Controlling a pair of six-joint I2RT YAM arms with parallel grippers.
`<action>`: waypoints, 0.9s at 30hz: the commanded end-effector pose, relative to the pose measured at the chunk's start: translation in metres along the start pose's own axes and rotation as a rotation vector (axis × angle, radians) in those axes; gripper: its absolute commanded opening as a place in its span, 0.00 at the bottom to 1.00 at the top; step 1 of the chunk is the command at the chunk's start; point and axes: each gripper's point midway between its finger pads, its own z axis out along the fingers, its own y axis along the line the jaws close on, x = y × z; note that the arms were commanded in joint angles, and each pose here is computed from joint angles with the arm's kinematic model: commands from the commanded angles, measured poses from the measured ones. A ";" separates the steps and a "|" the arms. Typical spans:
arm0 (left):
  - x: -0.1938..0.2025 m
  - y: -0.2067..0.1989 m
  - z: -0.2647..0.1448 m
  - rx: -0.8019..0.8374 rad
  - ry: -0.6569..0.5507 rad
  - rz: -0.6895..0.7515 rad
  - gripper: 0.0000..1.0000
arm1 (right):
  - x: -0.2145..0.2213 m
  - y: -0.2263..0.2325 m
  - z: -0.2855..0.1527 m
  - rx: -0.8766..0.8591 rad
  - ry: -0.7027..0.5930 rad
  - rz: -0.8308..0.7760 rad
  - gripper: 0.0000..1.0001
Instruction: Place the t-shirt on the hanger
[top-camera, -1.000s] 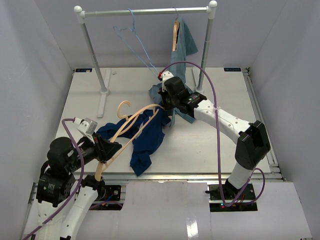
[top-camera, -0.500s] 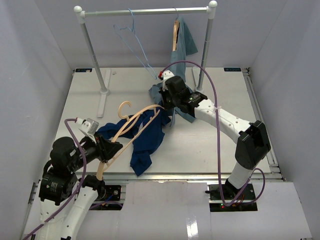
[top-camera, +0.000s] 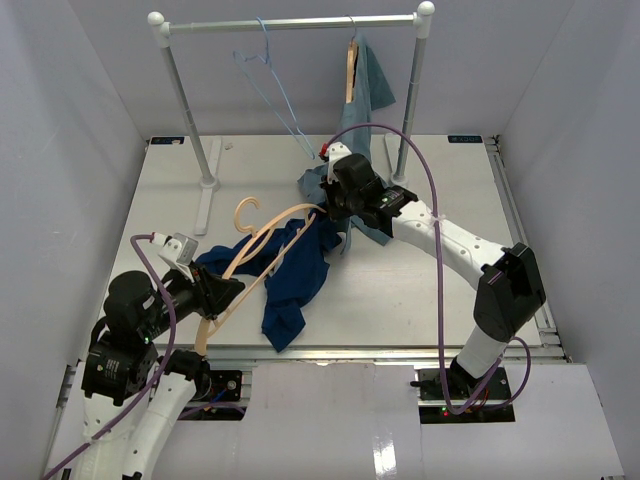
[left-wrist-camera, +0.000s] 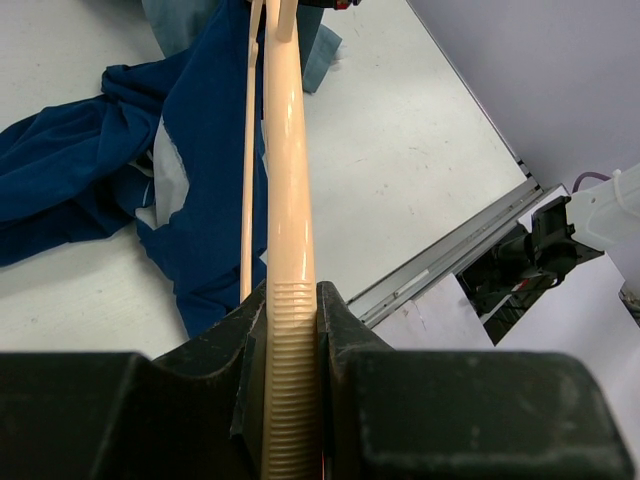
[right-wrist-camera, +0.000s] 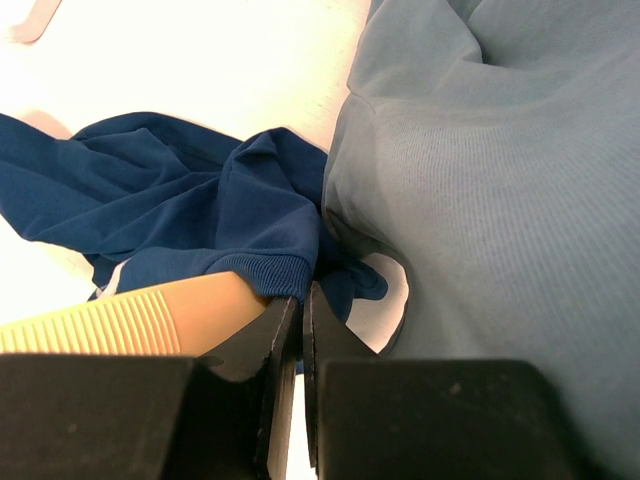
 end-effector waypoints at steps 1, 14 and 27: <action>-0.017 -0.001 -0.001 -0.007 -0.067 0.033 0.00 | -0.023 0.001 -0.014 -0.018 -0.078 0.011 0.08; -0.018 0.001 0.011 0.021 -0.037 0.057 0.00 | -0.040 0.021 -0.034 -0.124 -0.104 -0.010 0.08; -0.024 -0.019 0.025 0.177 -0.028 0.065 0.00 | -0.060 0.031 -0.045 -0.174 -0.133 -0.058 0.08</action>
